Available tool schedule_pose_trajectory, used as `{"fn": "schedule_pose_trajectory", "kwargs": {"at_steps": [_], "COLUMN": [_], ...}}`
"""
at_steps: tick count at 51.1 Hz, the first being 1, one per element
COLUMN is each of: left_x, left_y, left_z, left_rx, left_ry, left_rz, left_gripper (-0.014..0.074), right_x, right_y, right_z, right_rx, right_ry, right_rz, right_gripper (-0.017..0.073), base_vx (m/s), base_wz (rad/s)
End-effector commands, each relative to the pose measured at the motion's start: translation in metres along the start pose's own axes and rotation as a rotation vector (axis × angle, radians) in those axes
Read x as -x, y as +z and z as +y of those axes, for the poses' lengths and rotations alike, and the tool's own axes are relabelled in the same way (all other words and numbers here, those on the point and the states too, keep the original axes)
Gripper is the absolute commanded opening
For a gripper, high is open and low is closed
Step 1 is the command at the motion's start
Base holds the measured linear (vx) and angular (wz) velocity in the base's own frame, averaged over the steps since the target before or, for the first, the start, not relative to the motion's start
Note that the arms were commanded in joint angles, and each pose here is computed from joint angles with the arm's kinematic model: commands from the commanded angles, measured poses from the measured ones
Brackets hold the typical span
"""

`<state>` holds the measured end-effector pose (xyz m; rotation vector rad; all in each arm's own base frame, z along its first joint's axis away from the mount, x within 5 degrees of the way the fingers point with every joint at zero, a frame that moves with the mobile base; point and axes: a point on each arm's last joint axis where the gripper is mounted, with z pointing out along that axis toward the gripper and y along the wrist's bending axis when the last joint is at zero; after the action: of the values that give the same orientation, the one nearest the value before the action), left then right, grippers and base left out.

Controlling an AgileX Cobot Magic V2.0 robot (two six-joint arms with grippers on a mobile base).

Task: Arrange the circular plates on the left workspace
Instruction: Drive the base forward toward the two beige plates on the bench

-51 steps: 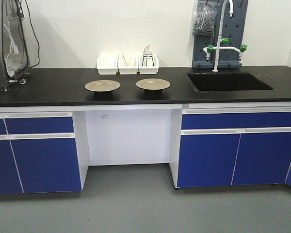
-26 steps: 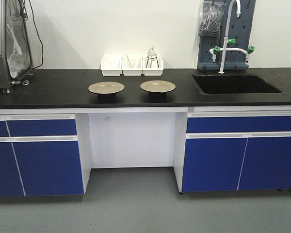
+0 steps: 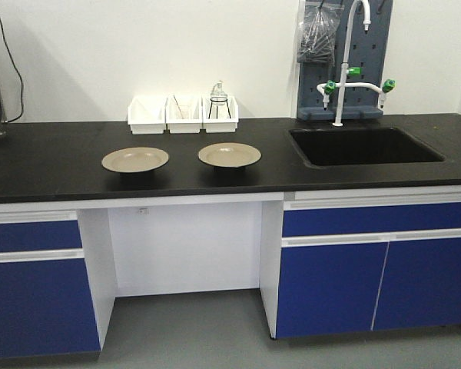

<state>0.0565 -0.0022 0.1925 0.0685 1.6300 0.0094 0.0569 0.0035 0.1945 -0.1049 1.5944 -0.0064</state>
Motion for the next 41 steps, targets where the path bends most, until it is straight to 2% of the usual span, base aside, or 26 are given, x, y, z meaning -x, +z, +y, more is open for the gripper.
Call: {"fn": "schedule_pose_trajectory", "kwargs": {"at_steps": [1,41], "left_x": [0.001,0.001], "left_y": [-0.0001,-0.0001], "left_z": [-0.0001,-0.0001], "left_rx": [-0.001,-0.001], "left_ry": [-0.01,-0.01], "left_rz": [-0.072,-0.072], "left_gripper": [0.0,0.0], "right_x": [0.0017,0.0017], "right_y": [-0.0004,-0.0004], "right_z": [-0.0002,-0.0002], "right_rx": [-0.007,-0.007], "right_ry": [-0.014,-0.014], "right_rz": [-0.075,-0.075], "right_gripper": [-0.0006,-0.0006], "base_vx": [0.47,0.48], "base_wz": [0.01,0.09]}}
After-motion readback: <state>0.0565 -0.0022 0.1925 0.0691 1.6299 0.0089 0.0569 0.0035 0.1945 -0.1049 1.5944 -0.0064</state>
